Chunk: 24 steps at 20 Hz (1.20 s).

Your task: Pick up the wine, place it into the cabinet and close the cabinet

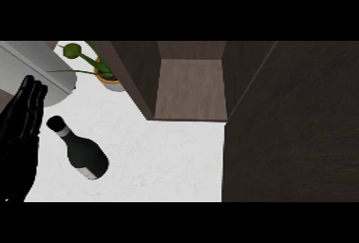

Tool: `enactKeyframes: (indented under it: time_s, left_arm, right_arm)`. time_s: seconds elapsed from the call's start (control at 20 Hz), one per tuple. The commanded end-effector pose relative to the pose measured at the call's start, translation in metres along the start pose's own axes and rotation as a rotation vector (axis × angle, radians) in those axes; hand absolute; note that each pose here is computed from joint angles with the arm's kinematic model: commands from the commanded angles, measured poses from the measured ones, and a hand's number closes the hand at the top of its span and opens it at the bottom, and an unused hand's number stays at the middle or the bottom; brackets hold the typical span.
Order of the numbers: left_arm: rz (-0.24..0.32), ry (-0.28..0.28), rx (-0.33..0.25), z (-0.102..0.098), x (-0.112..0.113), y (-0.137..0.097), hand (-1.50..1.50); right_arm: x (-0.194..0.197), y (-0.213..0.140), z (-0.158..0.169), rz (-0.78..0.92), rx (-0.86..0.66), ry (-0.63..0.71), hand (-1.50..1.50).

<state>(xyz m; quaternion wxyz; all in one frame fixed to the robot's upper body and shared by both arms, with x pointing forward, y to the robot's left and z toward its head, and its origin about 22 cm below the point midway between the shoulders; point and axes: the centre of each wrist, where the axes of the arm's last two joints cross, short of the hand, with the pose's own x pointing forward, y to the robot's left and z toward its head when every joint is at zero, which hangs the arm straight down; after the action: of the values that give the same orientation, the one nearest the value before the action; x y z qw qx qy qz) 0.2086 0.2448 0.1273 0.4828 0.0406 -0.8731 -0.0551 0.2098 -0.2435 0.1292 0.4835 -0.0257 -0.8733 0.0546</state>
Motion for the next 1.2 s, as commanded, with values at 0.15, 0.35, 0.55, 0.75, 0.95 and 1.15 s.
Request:
enactKeyframes:
  time_s: [0.15, 0.35, 0.55, 0.75, 0.95, 1.15]
  left_arm:
    - [0.321, 0.048, -0.424, -0.015, -0.016, -0.003, -1.5]
    - [0.585, 0.238, -0.681, 0.006, -0.038, -0.024, -1.5]
    - [0.672, 0.293, -0.778, -0.006, -0.042, 0.014, -1.5]
    - [0.736, 0.312, -0.835, -0.026, -0.033, 0.061, -1.5]
    - [0.766, 0.329, -0.837, -0.067, -0.017, 0.105, -1.5]
    - [0.787, 0.381, -0.865, -0.086, 0.005, 0.141, -1.5]
  right_arm:
    - [-0.003, 0.009, 0.012, -0.032, 0.02, 0.04, -1.5]
    - [-0.003, 0.029, 0.015, -0.2, 0.125, 0.105, -1.5]
    - [0.013, 0.035, 0.024, -0.246, 0.156, 0.121, -1.5]
    - [0.036, 0.034, 0.033, -0.241, 0.176, 0.133, -1.5]
    - [0.065, 0.041, 0.037, -0.258, 0.183, 0.127, -1.5]
    - [0.098, 0.032, 0.045, -0.244, 0.159, 0.159, -1.5]
